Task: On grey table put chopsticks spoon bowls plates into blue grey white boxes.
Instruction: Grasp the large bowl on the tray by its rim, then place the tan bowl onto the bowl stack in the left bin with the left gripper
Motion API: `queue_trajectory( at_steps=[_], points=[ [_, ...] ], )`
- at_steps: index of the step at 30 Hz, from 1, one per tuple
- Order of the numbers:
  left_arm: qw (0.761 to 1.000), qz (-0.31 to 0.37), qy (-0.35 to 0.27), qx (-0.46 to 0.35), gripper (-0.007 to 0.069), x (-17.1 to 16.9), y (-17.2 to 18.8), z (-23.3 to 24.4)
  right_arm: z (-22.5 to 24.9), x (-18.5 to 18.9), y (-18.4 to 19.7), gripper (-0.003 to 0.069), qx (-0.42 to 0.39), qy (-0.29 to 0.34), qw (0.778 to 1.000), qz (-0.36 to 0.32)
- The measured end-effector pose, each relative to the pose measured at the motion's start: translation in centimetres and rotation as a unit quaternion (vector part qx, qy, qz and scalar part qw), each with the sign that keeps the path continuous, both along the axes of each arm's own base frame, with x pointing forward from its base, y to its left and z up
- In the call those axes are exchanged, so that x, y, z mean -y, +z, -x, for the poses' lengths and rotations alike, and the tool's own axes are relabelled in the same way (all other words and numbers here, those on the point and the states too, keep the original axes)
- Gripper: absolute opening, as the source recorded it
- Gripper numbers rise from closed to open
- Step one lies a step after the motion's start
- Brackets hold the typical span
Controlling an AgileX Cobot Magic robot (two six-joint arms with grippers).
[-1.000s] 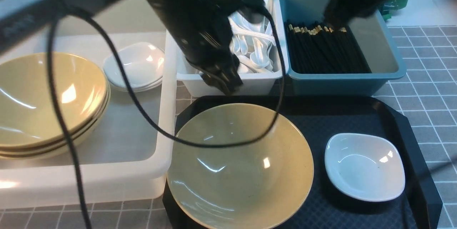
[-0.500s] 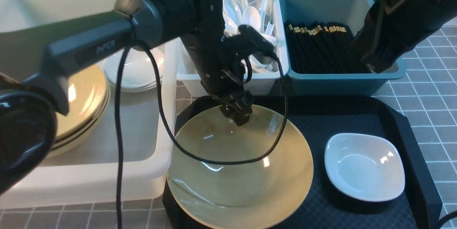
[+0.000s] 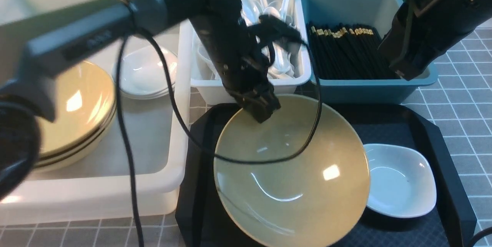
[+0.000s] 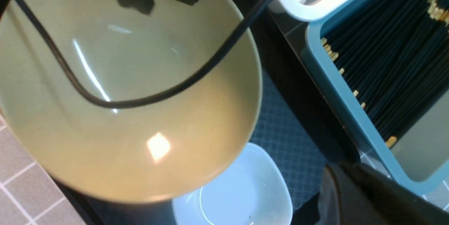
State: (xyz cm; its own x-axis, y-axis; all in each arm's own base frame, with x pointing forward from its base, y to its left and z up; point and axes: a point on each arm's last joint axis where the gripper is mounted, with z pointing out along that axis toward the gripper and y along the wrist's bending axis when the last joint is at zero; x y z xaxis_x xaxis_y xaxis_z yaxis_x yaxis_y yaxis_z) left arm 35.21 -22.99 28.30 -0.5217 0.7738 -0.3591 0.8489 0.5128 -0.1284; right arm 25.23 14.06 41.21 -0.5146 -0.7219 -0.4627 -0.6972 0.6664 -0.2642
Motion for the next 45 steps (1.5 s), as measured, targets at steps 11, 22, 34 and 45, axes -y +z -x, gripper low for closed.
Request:
queue_trajectory(
  at_steps=[11,22,34,45],
  points=[
    [0.97,0.115,0.174,0.121,0.0005,-10.6,14.7,4.8,3.1,-0.1,3.9,0.0061,0.03,0.054,0.993,-0.101],
    [0.832,0.177,0.508,0.134,0.0003,-29.6,14.5,8.5,5.2,-2.3,6.4,0.0061,0.024,0.189,0.957,-0.218],
    [0.754,0.125,0.64,0.082,0.0006,-37.5,4.1,9.1,5.2,-2.3,6.4,0.0065,0.035,0.208,0.955,-0.207],
    [0.766,0.089,0.628,0.101,0.0192,-38.6,2.7,8.3,5.4,-2.2,6.2,0.0075,0.024,0.218,0.956,-0.196]
  ],
)
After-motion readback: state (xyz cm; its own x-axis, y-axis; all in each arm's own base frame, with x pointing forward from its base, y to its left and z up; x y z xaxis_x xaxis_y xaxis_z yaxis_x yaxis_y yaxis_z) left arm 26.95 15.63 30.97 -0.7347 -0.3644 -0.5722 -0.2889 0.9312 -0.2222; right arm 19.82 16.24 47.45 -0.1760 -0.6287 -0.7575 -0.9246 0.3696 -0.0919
